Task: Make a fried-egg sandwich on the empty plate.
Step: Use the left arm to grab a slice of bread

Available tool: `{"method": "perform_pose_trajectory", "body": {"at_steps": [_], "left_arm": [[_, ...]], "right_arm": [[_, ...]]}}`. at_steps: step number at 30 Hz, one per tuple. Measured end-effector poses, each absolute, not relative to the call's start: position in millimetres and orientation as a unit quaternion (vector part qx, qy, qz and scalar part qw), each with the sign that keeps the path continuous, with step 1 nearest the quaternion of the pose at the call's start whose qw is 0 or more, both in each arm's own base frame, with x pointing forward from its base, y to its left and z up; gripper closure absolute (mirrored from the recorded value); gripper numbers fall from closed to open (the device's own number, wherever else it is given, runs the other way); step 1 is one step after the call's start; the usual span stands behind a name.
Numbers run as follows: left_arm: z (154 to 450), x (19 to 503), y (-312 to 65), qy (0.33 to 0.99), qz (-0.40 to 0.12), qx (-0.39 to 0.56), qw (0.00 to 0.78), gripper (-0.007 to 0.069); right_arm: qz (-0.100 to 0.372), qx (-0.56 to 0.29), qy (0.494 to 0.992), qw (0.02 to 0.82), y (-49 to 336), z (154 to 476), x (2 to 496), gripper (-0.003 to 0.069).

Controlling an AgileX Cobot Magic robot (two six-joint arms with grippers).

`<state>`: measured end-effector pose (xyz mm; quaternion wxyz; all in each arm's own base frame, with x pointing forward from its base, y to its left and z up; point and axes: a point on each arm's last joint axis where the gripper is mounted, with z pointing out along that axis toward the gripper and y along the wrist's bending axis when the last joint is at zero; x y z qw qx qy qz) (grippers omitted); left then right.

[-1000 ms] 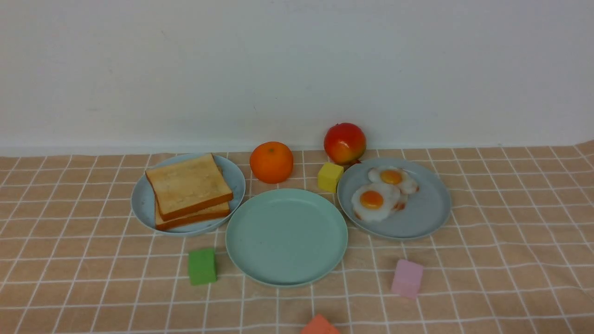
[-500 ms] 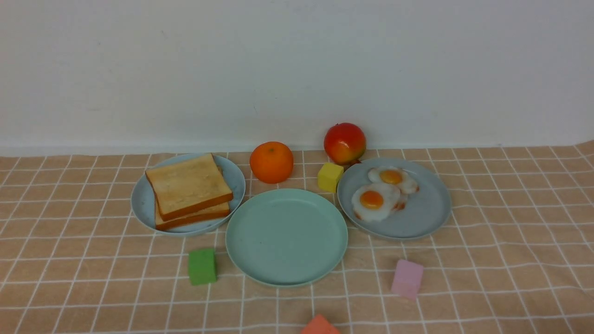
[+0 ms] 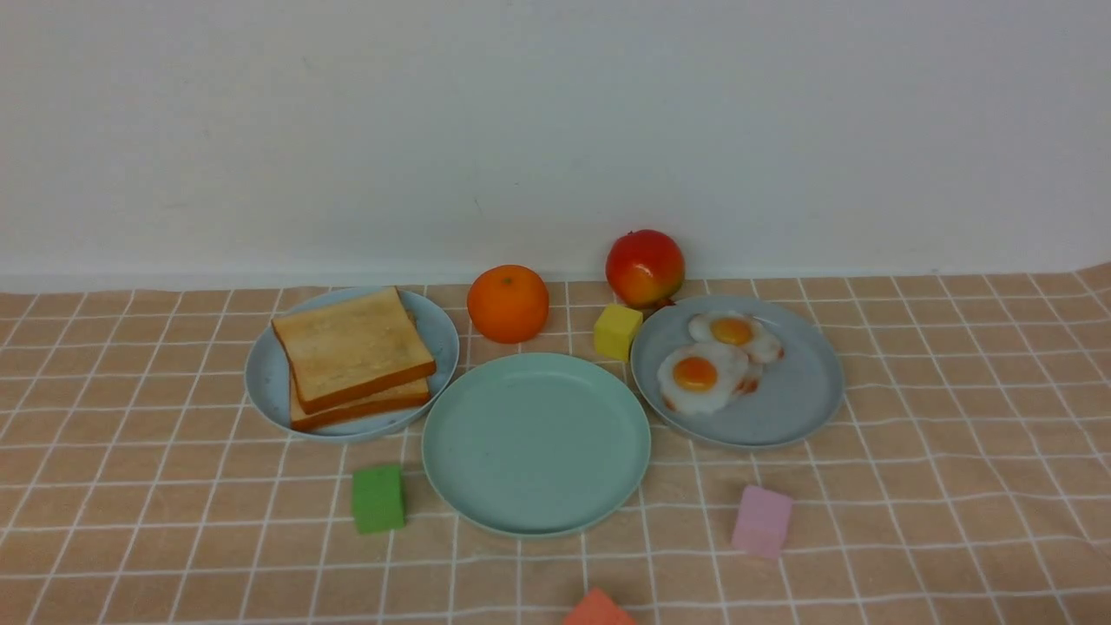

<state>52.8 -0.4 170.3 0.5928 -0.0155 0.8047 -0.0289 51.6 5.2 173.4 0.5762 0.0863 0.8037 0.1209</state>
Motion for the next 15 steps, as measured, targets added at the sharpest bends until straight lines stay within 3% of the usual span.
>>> {"method": "perform_pose_trajectory", "body": {"at_steps": [9,15], "left_arm": [[170,53,0,0.805,-0.029,-0.015,0.593,0.0386],[174,54,-1,0.791,-0.031,-0.013,0.611,0.0386]], "right_arm": [[0.11,0.076,0.794,0.593,4,176,53,0.0418],[0.123,0.072,0.751,0.645,5,186,56,0.0418]]}}
